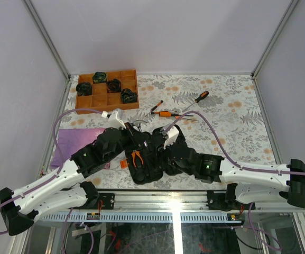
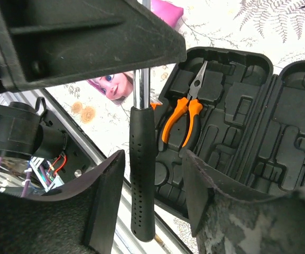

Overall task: Sort the tools into containers
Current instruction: Pick up the hammer at the center of the board.

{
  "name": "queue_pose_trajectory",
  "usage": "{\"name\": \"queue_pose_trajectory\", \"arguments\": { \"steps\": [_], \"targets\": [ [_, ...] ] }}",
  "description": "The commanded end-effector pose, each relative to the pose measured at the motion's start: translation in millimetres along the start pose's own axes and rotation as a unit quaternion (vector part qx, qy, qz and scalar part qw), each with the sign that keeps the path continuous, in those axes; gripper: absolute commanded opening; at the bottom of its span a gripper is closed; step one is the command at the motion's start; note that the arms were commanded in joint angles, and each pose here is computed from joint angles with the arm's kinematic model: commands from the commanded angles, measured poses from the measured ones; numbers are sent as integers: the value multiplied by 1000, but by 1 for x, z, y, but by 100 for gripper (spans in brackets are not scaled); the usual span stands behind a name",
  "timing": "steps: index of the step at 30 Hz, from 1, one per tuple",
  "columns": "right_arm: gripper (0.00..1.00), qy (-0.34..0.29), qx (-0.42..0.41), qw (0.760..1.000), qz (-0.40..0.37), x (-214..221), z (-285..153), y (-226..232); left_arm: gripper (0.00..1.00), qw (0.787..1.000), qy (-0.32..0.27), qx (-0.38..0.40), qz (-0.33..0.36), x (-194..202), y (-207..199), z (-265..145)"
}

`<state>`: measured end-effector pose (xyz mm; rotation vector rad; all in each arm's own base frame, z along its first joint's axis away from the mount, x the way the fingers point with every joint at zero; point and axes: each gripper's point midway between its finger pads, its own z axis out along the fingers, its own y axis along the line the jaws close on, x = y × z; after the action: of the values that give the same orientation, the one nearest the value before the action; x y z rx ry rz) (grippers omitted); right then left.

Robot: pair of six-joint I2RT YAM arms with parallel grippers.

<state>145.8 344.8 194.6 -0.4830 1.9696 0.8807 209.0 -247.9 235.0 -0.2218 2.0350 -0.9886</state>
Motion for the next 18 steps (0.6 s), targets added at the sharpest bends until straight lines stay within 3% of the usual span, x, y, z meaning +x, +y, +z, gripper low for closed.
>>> {"name": "queue_pose_trajectory", "arguments": {
  "steps": [1,5,9,11,18],
  "targets": [
    [51,-17,-3,1000,-1,-9,4,7,0,999,-35,35,-20,-21,-22,-4],
    [39,-16,-1,1000,-4,-11,6,8,0,999,-32,29,-18,-19,-18,-3],
    [13,-18,-1,1000,5,-12,6,8,1,999,-29,30,-17,-17,-16,-4],
    [3,-24,2,1000,19,-13,6,7,8,999,-26,28,-16,-15,-15,-5],
    [0,-40,22,997,63,-24,3,5,40,1000,-10,10,-8,-5,-2,-7]
  ]
}}
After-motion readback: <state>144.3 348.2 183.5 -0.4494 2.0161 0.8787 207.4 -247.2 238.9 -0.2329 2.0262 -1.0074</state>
